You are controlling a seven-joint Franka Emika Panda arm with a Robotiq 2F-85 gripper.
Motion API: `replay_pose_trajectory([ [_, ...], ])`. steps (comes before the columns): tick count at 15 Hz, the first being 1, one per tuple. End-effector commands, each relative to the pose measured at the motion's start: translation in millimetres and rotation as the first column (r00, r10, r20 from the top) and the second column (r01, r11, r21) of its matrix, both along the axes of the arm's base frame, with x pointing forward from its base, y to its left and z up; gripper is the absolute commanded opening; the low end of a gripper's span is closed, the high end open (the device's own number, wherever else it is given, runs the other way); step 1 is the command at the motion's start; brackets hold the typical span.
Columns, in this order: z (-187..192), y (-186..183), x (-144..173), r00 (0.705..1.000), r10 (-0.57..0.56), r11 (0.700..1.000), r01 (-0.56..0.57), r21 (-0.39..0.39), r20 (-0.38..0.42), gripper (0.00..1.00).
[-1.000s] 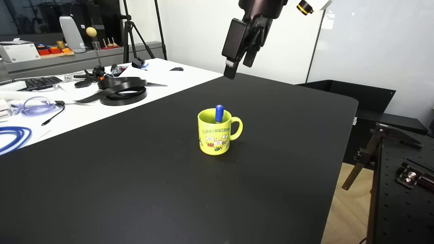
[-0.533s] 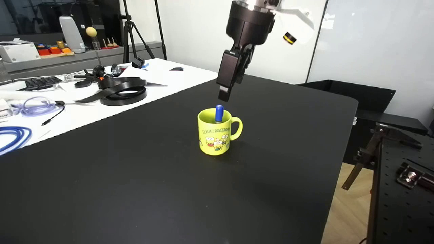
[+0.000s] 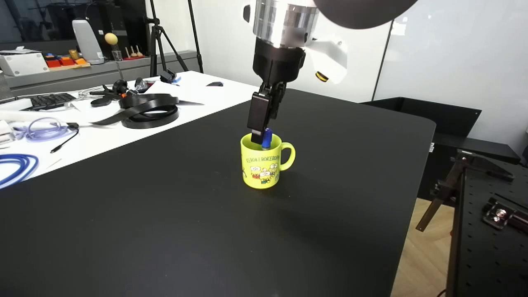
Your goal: Remove the marker from the cup and place it on the table
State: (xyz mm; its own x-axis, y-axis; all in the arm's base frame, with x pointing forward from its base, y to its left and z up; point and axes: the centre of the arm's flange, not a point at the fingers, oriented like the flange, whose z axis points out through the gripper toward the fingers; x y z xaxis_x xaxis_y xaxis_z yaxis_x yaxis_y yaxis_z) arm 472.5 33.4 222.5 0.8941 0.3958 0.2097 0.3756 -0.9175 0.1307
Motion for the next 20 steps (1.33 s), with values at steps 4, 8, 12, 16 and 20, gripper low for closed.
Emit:
replay_pose_trajectory([
  [4, -13.8, 15.5, 13.7, 0.999, 0.008, 0.999, -0.007, 0.035, -0.032, 0.6],
  [8, -2.8, 12.6, 10.3, 0.999, -0.012, 0.999, 0.014, 0.051, -0.036, 0.31],
  [12, 14.0, 3.4, 5.6, 0.999, -0.035, 0.998, 0.036, 0.043, -0.023, 0.05],
  [16, 22.6, -4.9, 4.2, 0.998, -0.052, 0.998, 0.053, 0.033, -0.036, 0.0],
  [20, 20.9, -6.5, 3.8, 0.996, -0.055, 0.997, 0.058, 0.041, -0.068, 0.33],
])
